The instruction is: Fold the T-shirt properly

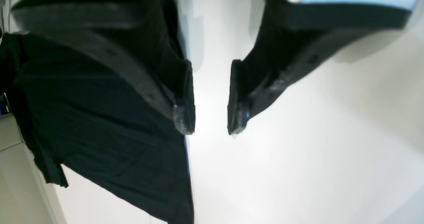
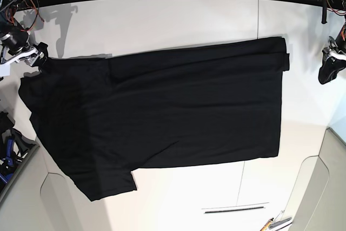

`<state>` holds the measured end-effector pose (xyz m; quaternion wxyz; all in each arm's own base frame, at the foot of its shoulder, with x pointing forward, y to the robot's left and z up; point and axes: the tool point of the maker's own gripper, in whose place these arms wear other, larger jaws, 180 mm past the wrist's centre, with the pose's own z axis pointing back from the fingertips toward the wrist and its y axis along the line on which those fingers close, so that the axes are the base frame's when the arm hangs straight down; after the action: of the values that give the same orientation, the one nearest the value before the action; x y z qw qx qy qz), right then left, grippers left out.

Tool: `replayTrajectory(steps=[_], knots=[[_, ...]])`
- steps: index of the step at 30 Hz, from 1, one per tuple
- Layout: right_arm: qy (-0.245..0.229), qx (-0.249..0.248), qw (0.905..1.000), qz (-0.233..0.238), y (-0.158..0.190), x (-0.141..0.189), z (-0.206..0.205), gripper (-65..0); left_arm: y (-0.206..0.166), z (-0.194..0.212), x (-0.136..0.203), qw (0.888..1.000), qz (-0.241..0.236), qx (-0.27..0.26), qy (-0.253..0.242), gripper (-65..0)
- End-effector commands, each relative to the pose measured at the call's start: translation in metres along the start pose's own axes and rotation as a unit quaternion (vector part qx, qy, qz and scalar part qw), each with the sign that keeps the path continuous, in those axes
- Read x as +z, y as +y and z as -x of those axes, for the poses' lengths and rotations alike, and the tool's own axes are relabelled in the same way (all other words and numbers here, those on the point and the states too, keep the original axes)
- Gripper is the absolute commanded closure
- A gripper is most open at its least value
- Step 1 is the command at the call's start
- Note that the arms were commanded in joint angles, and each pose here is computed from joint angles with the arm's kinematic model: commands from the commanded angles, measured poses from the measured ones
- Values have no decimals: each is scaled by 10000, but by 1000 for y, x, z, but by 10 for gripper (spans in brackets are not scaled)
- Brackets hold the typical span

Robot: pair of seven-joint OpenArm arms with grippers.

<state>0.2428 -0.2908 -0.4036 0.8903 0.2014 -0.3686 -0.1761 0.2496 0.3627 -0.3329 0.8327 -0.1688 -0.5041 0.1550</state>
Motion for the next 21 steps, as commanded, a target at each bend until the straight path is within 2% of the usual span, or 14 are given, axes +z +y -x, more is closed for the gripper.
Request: replayTrajectory(steps=[1,11,17,19,21], knots=[[-244,103,9996,-100,5,2,-17,-432,-4,-18,2,9996,99,-110,-228,-198],[62,307,9994,-165,15,-9,-5,-432,-4,-19,2,9996,117,-90,-246,-198],[65,291,9994,-146,14,-9,-5,-423,-4,-19,2,9996,118,-90,-248,-198],[50,272,9995,-173,16,-9,-5,-322,-4,-19,2,9996,116,-91,-247,-198],[-1,228,9994,-242,18,-9,-7,-164,-4,-19,2,9996,116,-91,-247,-198]])
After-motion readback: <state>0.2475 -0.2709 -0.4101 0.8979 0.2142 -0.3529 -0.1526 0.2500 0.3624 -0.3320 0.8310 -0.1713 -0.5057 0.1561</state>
